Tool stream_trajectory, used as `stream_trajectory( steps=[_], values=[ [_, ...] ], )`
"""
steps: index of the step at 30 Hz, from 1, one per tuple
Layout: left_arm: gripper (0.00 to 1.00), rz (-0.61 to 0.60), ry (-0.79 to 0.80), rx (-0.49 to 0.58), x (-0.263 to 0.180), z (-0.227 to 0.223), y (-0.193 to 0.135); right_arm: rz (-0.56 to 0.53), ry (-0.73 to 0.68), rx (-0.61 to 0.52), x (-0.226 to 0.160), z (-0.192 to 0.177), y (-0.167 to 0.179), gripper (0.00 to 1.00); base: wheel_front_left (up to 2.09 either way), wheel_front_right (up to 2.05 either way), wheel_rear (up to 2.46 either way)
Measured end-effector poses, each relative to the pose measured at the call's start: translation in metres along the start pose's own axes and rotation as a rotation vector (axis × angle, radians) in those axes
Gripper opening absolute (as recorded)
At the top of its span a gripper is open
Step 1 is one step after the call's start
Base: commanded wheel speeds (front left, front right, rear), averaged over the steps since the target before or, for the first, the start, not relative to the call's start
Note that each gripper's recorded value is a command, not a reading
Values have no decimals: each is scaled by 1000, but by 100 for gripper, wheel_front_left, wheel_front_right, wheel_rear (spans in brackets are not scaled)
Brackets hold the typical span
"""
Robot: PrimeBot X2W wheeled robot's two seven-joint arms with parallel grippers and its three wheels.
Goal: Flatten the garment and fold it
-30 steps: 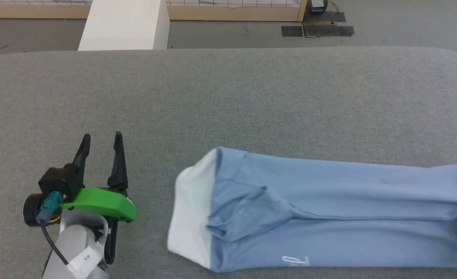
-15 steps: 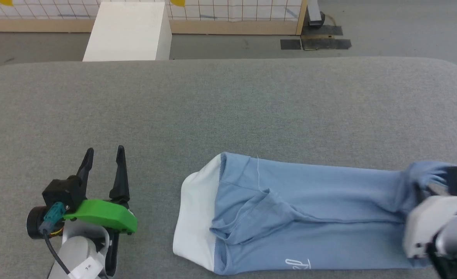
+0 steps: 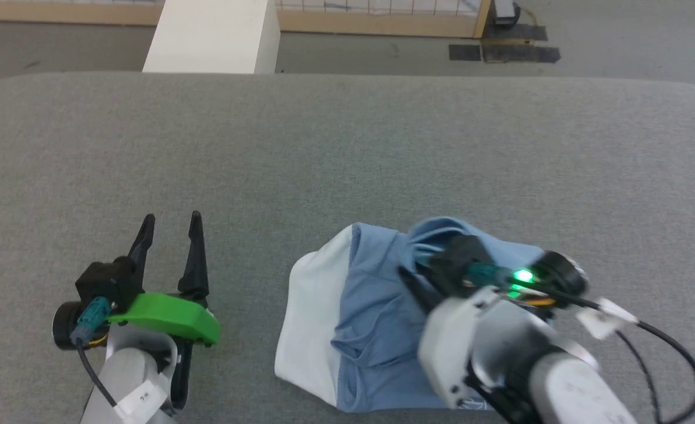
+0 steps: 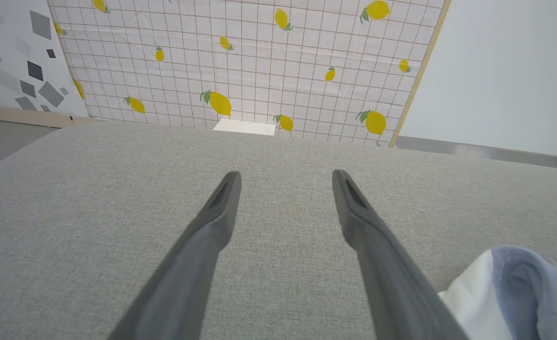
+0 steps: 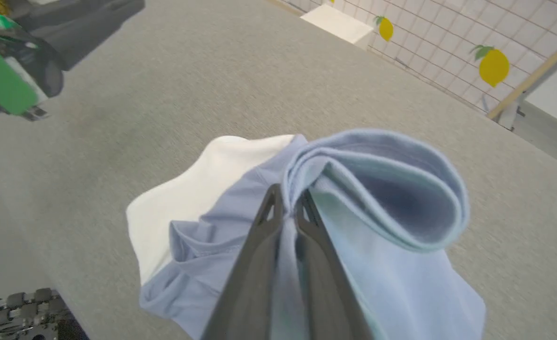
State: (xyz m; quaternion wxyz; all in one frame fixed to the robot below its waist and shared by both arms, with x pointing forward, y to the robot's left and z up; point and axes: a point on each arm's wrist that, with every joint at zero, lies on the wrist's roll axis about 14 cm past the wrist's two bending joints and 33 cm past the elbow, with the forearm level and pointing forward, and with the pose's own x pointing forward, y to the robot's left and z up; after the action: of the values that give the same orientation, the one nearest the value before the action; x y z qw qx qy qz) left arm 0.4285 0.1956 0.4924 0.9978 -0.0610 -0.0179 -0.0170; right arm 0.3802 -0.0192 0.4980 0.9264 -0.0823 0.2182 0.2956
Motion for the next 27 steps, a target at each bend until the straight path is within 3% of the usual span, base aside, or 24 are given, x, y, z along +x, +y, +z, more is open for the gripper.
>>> stream_trajectory(
  steps=[4,14,15,16,17,22,27],
  values=[
    [100,4,-1,-4,5,-1,-1,104,4,-11,32,3,25,0,0,0,0],
    [100,26,25,6,12,-14,5,274,138,18,85,-34,54,0,0,0,0],
    [100,29,29,5,13,-16,7,296,150,44,88,-38,58,26,0,0,0],
    [100,31,33,4,13,-18,7,311,162,53,89,-42,62,68,0,0,0],
    [100,35,38,4,12,-19,8,328,174,61,90,-45,66,100,0,0,0],
    [100,36,41,2,13,-21,8,363,124,102,88,-36,74,100,0,0,0],
    [100,26,21,2,16,-14,4,370,-153,196,72,26,71,100,0,0,0]
  ],
)
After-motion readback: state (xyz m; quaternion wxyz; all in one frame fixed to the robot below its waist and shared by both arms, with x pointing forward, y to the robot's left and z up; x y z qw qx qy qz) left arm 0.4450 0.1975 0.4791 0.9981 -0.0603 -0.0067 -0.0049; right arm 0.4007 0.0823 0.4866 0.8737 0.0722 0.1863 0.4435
